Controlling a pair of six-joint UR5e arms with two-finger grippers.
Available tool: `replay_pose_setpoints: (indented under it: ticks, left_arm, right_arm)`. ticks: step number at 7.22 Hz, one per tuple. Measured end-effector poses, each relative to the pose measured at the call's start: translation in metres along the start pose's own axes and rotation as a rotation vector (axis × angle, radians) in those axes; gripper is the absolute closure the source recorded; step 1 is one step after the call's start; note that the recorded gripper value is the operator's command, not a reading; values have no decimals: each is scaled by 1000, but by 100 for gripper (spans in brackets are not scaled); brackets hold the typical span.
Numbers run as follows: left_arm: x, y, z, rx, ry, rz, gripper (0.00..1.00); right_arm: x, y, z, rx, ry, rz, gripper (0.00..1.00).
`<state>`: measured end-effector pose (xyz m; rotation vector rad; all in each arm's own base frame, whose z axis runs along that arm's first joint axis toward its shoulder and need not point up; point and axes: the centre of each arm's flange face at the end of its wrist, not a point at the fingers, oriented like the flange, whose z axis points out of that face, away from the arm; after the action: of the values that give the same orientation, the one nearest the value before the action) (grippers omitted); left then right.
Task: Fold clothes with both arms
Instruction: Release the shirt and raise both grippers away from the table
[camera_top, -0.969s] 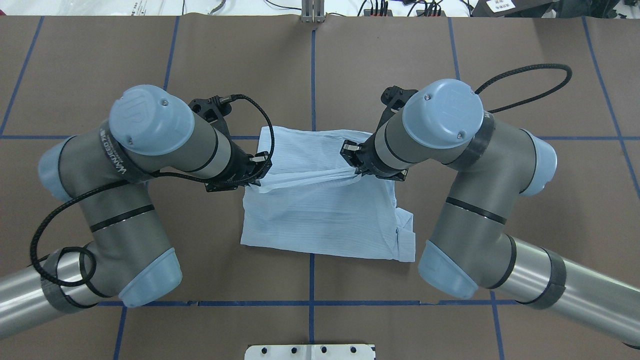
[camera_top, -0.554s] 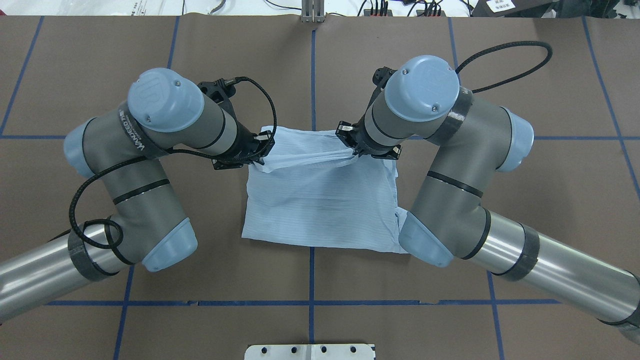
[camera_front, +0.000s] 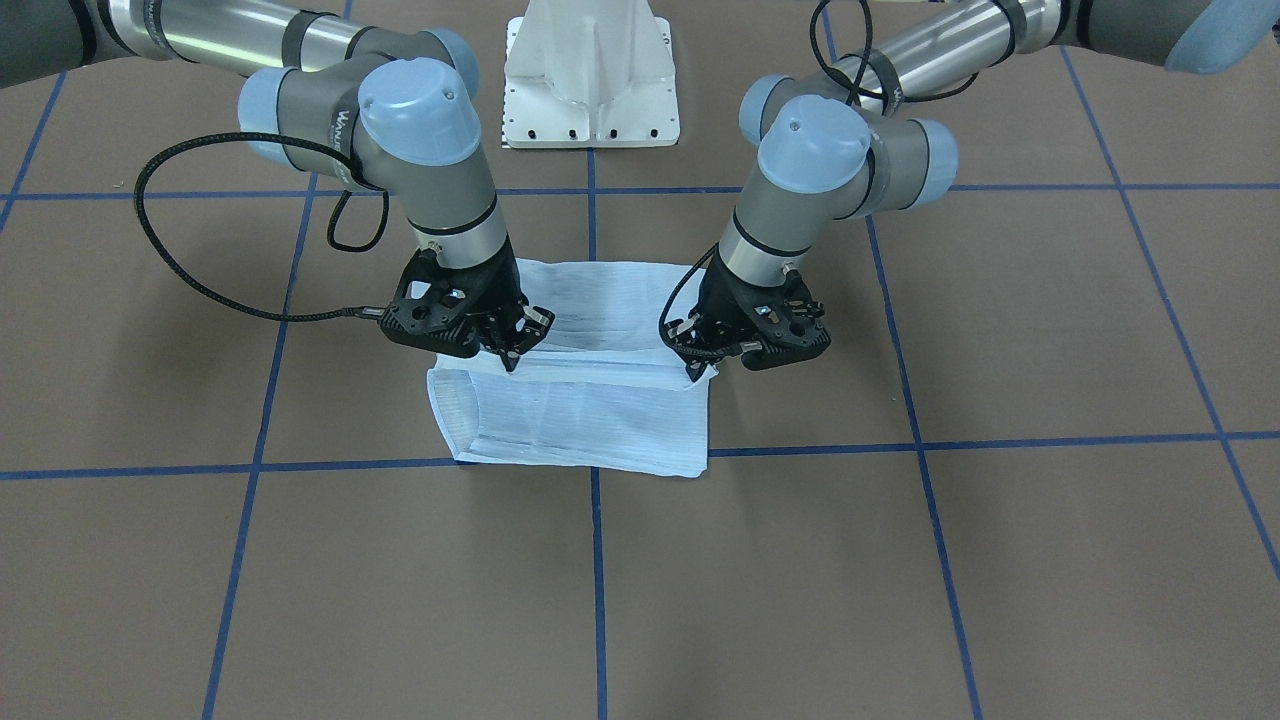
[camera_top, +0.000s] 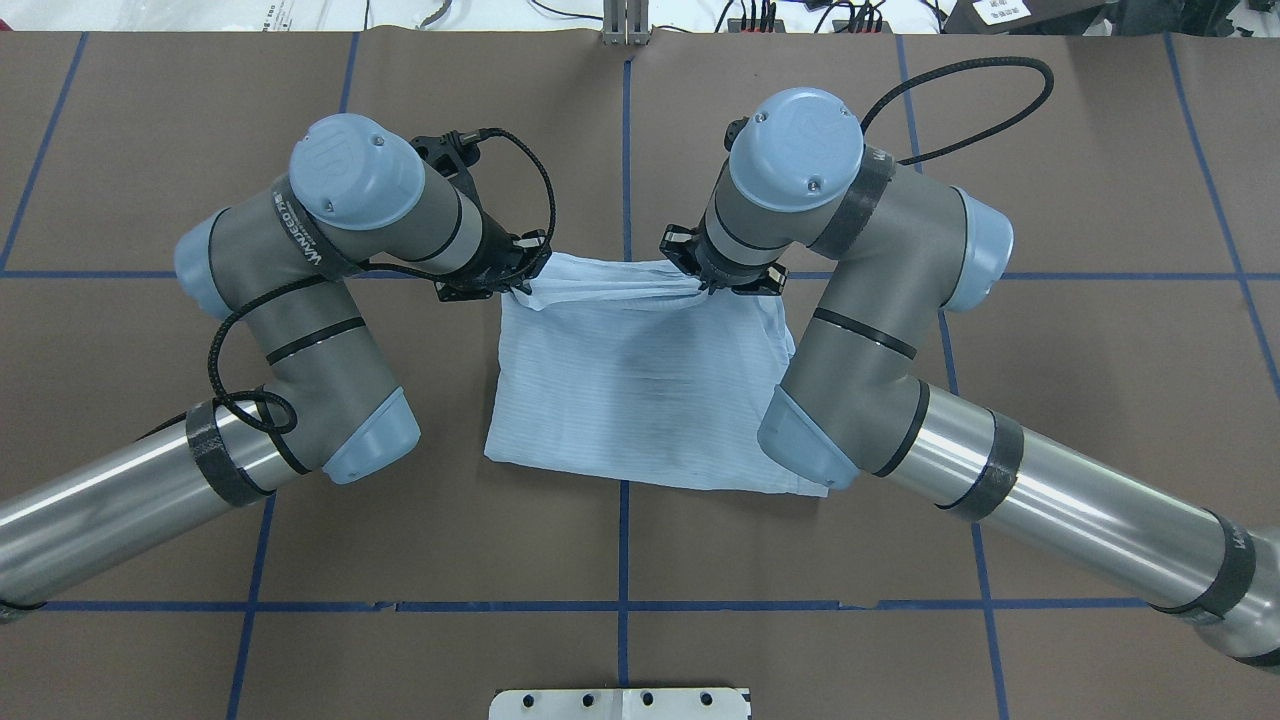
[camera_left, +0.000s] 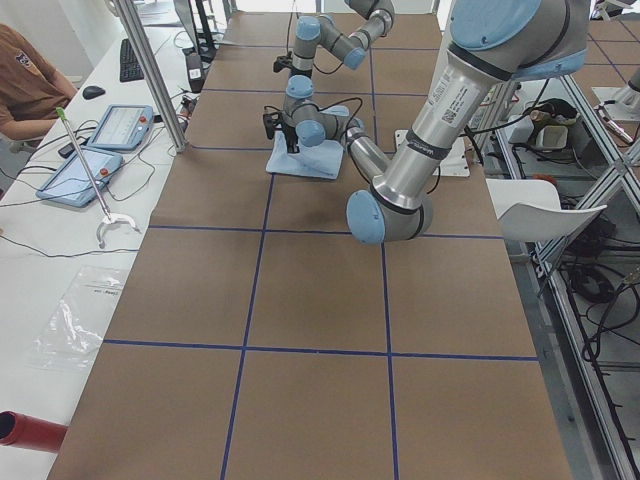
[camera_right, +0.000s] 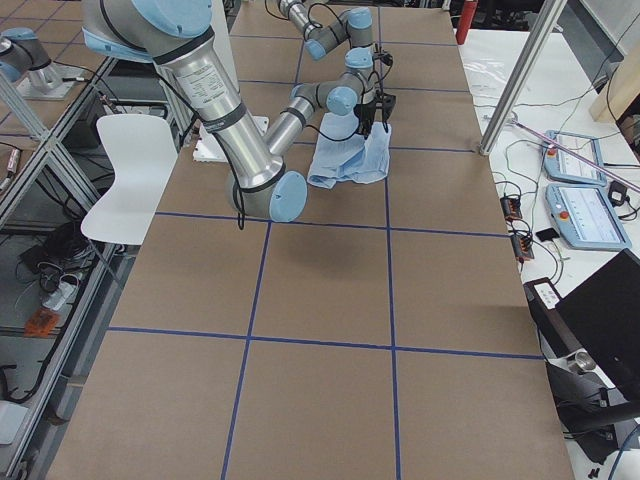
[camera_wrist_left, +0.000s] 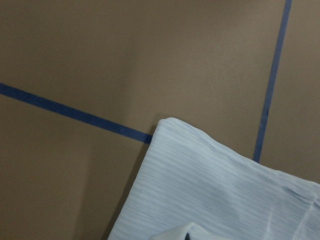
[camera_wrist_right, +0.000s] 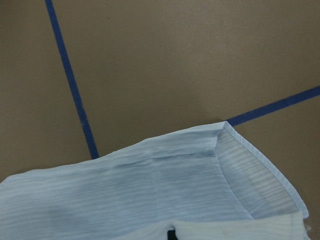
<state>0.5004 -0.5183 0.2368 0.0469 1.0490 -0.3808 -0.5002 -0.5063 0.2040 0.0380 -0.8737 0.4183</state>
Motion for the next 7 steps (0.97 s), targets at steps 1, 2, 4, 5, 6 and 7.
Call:
replay_pose_setpoints:
  ticks: [1,2,4,5,6,7]
  left_arm:
    - [0,-2,4,0,3,0,100]
    - [0,-2,5,0,5,1,92]
    - [3,-2,5,1,10,0,1]
    - [4,-2,4,2,12,-3,1]
    - [4,-3,4,2,13,-8,1]
    - [3,-5,3,5,10,-15,1]
  right_arm:
    - [-3,-5,6,3,1,4,100]
    - [-5,-9,10,5,-2,7,63]
    - [-6,-13,11,9,-11,17,1]
    - [-7,-15,12,10,-16,24,1]
    - [-7,-16,15,11,-23,32,1]
    - [-6,-18,18,12,-28,37,1]
